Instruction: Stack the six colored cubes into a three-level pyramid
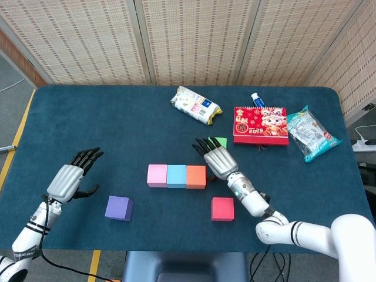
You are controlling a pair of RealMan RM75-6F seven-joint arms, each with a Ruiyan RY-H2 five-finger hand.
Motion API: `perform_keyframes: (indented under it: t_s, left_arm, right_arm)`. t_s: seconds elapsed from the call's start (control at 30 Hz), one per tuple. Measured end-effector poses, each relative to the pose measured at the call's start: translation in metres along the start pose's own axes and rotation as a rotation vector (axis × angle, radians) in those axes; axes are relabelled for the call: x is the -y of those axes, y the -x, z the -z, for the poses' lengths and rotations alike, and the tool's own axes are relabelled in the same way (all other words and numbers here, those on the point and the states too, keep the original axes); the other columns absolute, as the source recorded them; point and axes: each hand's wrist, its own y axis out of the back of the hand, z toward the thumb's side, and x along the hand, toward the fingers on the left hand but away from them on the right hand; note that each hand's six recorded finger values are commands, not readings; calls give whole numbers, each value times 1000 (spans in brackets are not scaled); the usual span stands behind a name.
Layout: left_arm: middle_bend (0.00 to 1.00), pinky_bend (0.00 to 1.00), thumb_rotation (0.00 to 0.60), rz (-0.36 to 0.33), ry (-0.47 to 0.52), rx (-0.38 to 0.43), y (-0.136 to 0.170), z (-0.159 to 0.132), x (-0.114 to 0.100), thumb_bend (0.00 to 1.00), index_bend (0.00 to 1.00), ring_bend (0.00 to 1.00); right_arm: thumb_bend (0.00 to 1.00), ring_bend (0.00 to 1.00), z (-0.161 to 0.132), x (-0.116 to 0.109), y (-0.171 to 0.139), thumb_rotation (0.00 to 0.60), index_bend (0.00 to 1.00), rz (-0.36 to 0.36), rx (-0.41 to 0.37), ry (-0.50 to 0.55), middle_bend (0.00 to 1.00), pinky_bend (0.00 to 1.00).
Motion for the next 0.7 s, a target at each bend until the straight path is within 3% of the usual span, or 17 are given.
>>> perform_keyframes:
  t_s: [0.4, 0.7]
  left_arm:
    - [0, 84, 600, 5, 0, -3, 2, 4, 1, 345, 0, 0]
    - [0, 84, 600, 38, 3, -1, -5, 7, 5, 344, 0, 0]
  right_arm:
    - [177, 0, -20, 7, 6, 600, 0, 26, -19, 39, 0, 0]
    - [178, 0, -12, 0, -4, 600, 0, 30, -13, 17, 0, 0]
